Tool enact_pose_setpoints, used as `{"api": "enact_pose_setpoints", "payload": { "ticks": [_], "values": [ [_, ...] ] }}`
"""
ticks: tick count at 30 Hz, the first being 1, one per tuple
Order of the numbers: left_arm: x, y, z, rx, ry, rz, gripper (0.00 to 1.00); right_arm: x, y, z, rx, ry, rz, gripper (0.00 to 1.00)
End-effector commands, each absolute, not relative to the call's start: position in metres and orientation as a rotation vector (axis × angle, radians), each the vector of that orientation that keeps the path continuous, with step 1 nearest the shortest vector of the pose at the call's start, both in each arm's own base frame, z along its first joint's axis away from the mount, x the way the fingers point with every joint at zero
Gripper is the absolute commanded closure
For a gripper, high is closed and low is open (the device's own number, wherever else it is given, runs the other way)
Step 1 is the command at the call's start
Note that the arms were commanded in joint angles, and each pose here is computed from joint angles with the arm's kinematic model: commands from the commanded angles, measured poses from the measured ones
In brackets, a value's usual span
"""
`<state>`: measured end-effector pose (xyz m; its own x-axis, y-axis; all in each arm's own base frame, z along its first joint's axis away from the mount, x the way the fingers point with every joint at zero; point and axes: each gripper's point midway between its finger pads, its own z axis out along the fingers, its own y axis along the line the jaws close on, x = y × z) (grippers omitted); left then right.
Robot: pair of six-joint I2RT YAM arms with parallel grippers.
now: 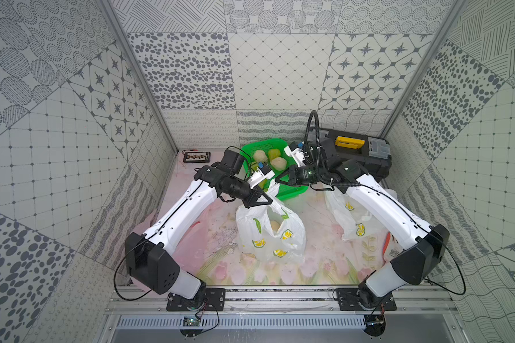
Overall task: Place the pears into plastic bags & tie knots
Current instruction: Tie the plastic bag at the center of the board.
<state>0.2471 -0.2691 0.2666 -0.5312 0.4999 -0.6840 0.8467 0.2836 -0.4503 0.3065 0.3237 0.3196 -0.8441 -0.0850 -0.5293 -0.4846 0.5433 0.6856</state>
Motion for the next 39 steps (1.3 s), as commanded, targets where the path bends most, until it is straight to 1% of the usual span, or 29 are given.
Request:
{"api": "enact_pose_setpoints", "payload": {
  "ticks": [1, 5, 8, 13, 17, 20, 22, 24, 26, 33, 39],
  "values": [
    [0.266, -0.259, 0.265, 1.114, 2.19, -1.048, 1.0, 0.299, 0.322, 0.348, -0.512, 2.237, 1.274, 1.0],
    [0.283, -0.249, 0.264, 1.005, 2.233, -1.014, 1.0, 0.278, 0.322, 0.364, -0.557, 2.178, 1.337, 1.0],
    [0.291, -0.245, 0.265, 0.947, 2.264, -1.005, 1.0, 0.255, 0.328, 0.36, -0.623, 2.19, 1.34, 1.0],
    [0.299, -0.245, 0.267, 0.883, 2.289, -1.021, 1.0, 0.222, 0.349, 0.313, -0.691, 2.284, 1.338, 1.0],
    [0.295, -0.246, 0.27, 0.887, 2.28, -1.05, 0.98, 0.218, 0.366, 0.27, -0.666, 2.287, 1.373, 1.0],
    [0.286, -0.249, 0.276, 0.925, 2.254, -1.108, 0.95, 0.227, 0.372, 0.261, -0.652, 2.2, 1.387, 1.0],
    [0.278, -0.251, 0.279, 0.952, 2.241, -1.156, 0.91, 0.231, 0.373, 0.264, -0.675, 2.132, 1.377, 1.0],
    [0.27, -0.253, 0.281, 0.97, 2.233, -1.208, 0.8, 0.233, 0.372, 0.265, -0.695, 2.1, 1.369, 1.0],
    [0.26, -0.253, 0.282, 1.0, 2.222, -1.255, 0.73, 0.233, 0.369, 0.268, -0.714, 2.087, 1.371, 1.0],
    [0.251, -0.255, 0.281, 1.004, 2.202, -1.341, 0.65, 0.23, 0.357, 0.26, -0.748, 2.084, 1.348, 1.0],
    [0.244, -0.254, 0.283, 1.036, 2.192, -1.362, 0.62, 0.229, 0.354, 0.249, -0.77, 2.102, 1.321, 1.0]
  ]
}}
